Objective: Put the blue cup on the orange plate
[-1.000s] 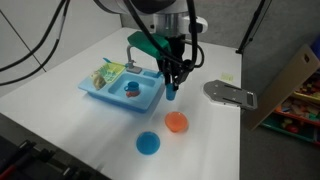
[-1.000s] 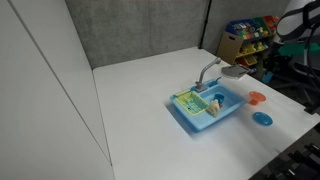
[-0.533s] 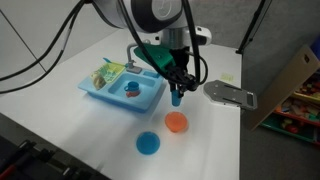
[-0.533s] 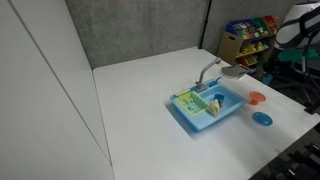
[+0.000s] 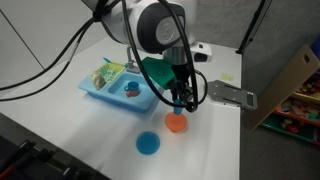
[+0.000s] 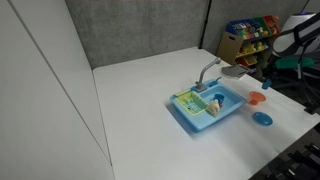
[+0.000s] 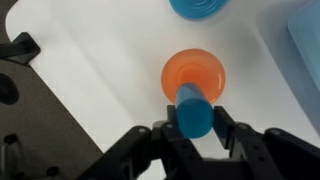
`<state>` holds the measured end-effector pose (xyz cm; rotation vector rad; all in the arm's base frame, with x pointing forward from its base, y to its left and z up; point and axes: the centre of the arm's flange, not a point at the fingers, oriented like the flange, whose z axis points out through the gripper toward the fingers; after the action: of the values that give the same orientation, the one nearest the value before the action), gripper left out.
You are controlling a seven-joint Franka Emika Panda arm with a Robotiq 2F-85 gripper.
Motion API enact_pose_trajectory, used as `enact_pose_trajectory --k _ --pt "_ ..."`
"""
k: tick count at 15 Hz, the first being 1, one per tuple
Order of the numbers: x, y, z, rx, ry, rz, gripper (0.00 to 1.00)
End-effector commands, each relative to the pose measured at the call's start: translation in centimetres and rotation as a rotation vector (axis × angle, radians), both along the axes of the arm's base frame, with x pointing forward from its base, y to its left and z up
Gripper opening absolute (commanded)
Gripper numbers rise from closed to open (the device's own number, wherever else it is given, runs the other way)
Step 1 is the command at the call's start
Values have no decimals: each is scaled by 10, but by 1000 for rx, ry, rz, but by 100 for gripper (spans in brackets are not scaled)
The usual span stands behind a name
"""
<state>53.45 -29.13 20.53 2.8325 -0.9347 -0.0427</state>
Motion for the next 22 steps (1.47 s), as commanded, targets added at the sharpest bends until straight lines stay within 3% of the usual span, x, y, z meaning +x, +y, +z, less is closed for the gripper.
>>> enact_pose_trajectory --k 1,22 --pt "-1 -8 -12 14 -18 -7 16" --pt "23 -6 -58 5 16 11 16"
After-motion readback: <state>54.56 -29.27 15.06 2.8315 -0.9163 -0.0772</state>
